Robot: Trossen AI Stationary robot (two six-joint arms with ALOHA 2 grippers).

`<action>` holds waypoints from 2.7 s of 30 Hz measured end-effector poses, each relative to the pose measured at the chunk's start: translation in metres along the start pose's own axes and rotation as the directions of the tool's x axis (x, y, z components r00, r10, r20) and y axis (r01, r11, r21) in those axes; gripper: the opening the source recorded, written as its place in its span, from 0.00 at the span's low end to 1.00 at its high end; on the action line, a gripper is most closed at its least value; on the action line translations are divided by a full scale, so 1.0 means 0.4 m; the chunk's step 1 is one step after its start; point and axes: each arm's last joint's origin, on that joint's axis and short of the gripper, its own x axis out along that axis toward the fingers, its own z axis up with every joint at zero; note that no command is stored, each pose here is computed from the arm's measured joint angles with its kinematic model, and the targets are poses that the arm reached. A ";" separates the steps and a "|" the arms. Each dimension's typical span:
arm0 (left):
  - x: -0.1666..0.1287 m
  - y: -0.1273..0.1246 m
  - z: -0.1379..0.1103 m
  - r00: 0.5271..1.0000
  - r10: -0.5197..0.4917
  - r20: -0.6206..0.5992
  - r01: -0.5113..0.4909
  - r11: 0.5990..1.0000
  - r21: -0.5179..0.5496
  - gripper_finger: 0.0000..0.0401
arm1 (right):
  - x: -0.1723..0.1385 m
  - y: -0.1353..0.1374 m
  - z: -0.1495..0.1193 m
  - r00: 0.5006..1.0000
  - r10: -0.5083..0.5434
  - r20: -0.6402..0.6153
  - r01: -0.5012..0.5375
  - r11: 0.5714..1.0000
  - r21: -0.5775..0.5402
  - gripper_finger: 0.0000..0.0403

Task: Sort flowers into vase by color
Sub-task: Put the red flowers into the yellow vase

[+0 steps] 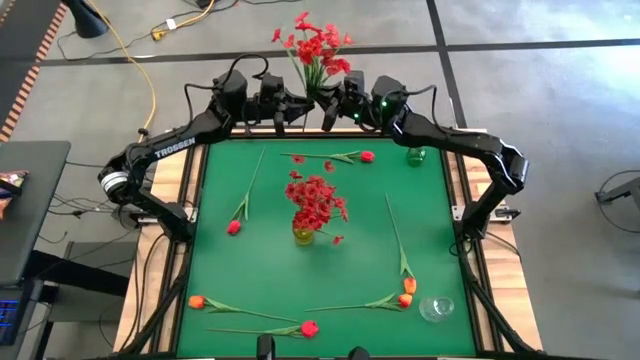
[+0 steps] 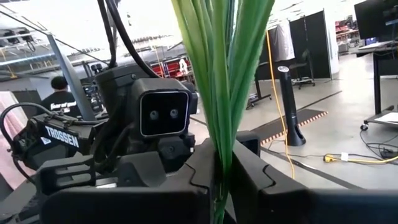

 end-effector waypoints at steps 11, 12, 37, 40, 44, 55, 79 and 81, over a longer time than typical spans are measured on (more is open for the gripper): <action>0.000 0.002 0.001 1.000 0.024 0.007 -0.024 1.000 0.006 0.02 | 0.000 0.001 -0.001 1.000 0.001 -0.001 -0.001 1.000 -0.001 0.17; 0.000 0.002 0.001 1.000 0.024 0.008 -0.025 1.000 0.006 0.02 | 0.000 0.001 -0.001 1.000 0.001 -0.002 -0.001 1.000 -0.001 0.17; -0.170 -0.082 0.143 0.984 0.091 0.152 -0.109 0.987 0.120 0.01 | -0.153 0.009 0.097 0.968 -0.019 -0.250 0.002 0.998 -0.065 0.63; -0.202 -0.148 0.144 0.984 0.029 0.175 -0.059 0.984 0.170 0.01 | -0.184 0.026 0.105 0.953 -0.016 -0.303 -0.003 0.998 -0.061 0.63; -0.252 -0.224 0.105 0.980 -0.002 0.201 -0.037 0.981 0.188 0.01 | -0.226 0.053 0.107 0.923 -0.003 -0.385 -0.021 0.998 -0.058 0.63; -0.323 -0.340 -0.158 0.911 -0.268 0.315 0.216 0.958 0.189 0.01 | -0.272 0.126 0.072 0.848 -0.007 -0.529 -0.063 0.991 -0.115 0.63; -0.213 -0.389 -0.474 0.940 -0.140 0.312 0.111 0.988 0.110 0.00 | -0.425 0.127 0.038 0.854 -0.217 -0.473 0.158 0.974 -0.162 0.63; -0.203 -0.387 -0.488 0.932 -0.155 0.328 0.127 0.986 0.108 0.00 | -0.445 0.117 0.031 0.870 -0.215 -0.444 0.183 0.976 -0.115 0.63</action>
